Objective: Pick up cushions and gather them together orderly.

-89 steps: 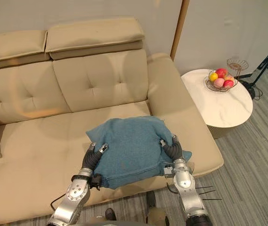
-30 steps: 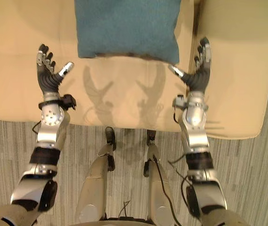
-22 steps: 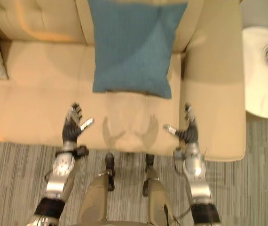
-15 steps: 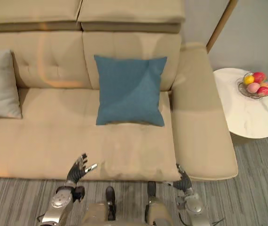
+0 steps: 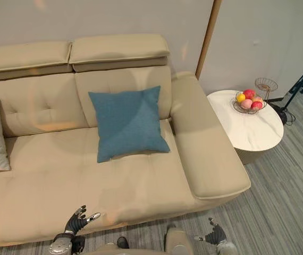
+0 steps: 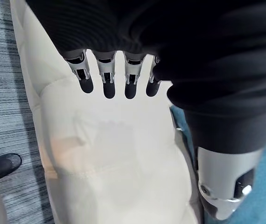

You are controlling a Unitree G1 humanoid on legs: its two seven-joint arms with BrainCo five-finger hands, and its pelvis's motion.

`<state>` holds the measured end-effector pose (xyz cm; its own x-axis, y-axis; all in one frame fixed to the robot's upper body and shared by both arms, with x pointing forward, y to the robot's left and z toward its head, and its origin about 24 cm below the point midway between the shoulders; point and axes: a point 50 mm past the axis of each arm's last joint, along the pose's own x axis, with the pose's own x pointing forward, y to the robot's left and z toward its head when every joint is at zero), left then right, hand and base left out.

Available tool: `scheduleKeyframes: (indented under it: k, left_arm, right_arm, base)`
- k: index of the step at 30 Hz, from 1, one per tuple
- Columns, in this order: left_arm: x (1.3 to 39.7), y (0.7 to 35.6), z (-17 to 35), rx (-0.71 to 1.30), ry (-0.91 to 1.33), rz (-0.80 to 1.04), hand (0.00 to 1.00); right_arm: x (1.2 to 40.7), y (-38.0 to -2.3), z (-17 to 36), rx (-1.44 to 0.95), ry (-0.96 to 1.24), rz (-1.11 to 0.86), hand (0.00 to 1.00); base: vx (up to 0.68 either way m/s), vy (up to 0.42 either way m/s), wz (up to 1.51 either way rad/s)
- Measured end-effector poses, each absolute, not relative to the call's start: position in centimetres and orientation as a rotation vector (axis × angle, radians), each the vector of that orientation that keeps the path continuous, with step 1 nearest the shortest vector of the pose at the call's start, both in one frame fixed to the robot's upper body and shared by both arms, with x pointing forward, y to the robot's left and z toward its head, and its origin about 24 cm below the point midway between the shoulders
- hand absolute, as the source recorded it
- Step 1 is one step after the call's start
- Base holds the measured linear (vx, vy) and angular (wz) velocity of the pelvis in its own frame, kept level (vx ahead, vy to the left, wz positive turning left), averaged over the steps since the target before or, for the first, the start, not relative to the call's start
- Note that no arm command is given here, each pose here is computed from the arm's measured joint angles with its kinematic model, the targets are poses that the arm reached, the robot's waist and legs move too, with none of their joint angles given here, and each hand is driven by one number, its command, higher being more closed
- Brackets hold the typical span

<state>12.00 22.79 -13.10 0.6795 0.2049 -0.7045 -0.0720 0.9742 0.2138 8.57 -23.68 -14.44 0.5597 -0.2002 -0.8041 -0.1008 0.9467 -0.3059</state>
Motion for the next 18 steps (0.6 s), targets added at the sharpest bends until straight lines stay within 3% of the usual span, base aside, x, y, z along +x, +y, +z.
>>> scheduleKeyframes:
  k: [2, 6, 12, 18]
  left_arm:
    - [12.0, 22.7, -13.1, 0.169, 0.811, 0.163, 0.0]
    - [14.5, 19.5, -12.8, 0.111, 0.756, 0.11, 0.0]
    - [14.7, 19.5, -12.5, 0.102, 0.734, 0.119, 0.0]
    - [14.5, 19.9, -12.5, 0.099, 0.738, 0.129, 0.0]
  right_arm:
    - [8.8, -23.2, -14.5, -0.324, 0.975, -0.056, 0.0]
    - [14.0, -23.9, -12.6, -0.325, 0.812, -0.131, 0.0]
    - [14.1, -24.3, -12.3, -0.279, 0.794, -0.207, 0.0]
    - [12.9, -24.6, -12.8, -0.257, 0.833, -0.238, 0.0]
  base:
    - [-0.13, -0.196, 0.34]
    - [-0.36, -0.204, 0.05]
    - [-0.23, -0.105, 0.31]
    - [-0.15, 0.098, -0.04]
